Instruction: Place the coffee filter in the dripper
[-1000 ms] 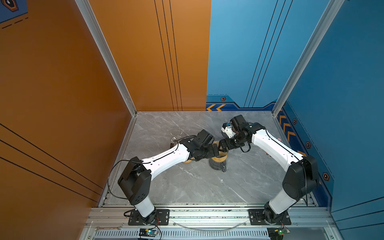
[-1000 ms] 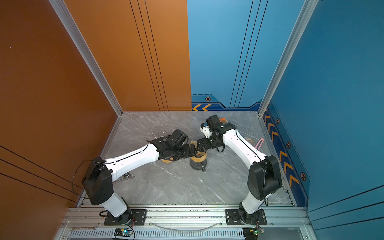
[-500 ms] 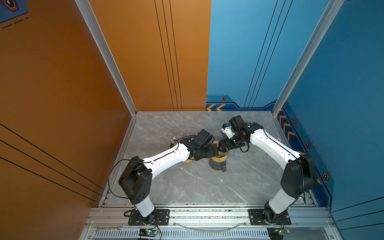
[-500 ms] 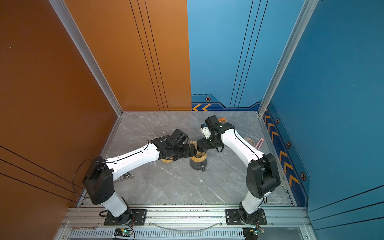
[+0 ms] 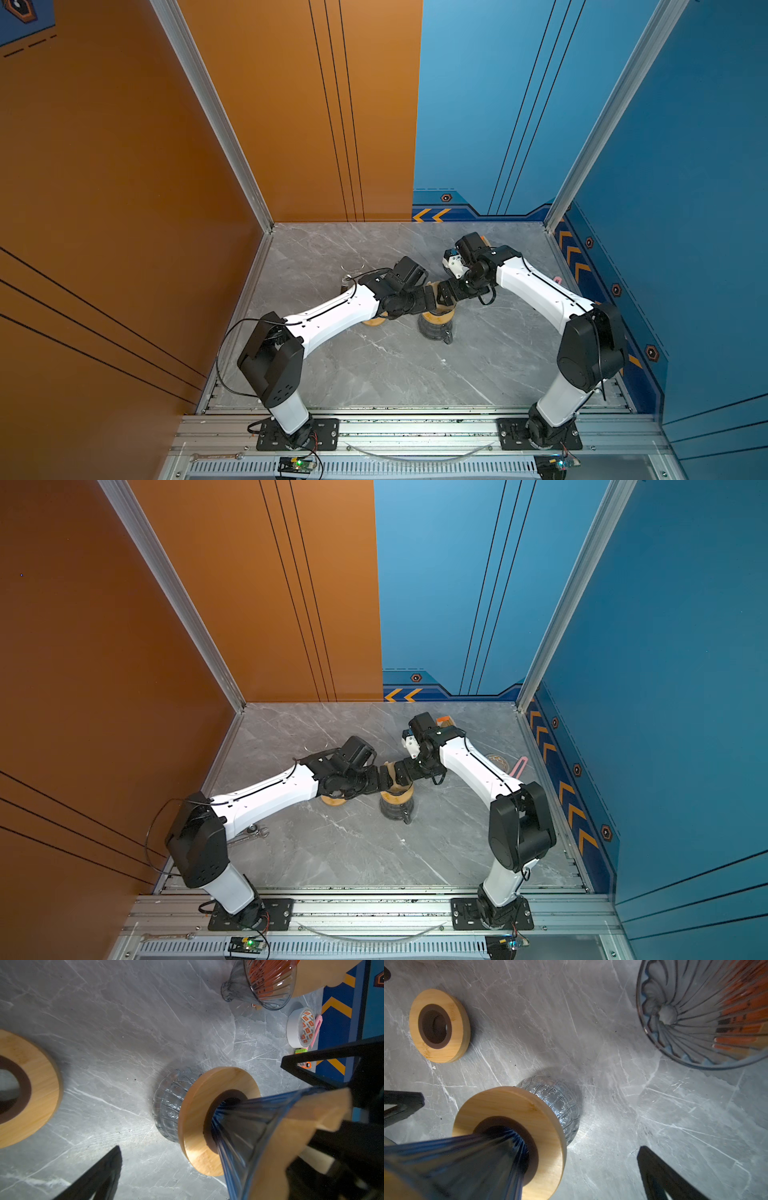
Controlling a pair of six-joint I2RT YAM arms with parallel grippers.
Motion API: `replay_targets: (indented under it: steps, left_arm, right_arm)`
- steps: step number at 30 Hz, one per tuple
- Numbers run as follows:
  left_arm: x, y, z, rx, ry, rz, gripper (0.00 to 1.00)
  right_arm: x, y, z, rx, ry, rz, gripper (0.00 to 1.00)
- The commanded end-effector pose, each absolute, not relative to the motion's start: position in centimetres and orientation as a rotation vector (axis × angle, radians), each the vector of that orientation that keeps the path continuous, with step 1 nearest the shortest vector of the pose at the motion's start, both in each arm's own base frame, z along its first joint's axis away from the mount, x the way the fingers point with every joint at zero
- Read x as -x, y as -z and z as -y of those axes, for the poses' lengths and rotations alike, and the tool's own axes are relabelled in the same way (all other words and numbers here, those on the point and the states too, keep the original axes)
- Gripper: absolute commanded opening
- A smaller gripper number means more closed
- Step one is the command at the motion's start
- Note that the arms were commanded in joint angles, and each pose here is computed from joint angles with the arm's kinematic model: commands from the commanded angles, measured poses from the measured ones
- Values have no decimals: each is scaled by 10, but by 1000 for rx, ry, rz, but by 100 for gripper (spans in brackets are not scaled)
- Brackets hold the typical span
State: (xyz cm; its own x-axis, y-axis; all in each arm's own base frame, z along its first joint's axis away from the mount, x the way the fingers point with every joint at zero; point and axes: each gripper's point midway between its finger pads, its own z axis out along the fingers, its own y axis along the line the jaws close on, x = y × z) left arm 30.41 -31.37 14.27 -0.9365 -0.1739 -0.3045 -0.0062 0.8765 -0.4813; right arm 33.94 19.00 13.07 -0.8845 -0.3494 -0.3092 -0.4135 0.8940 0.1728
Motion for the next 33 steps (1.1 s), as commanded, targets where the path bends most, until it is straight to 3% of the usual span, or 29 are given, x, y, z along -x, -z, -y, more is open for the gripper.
replay_targets:
  steps: [1, 33]
  left_arm:
    - [-309, -139, 309, 125, 646, -2719, 97]
    - [-311, -130, 303, 147, 633, -2740, 98]
  right_arm:
    - [-343, -129, -183, 534, -294, -2809, 100]
    - [-341, -114, -173, 519, -237, -2850, 99]
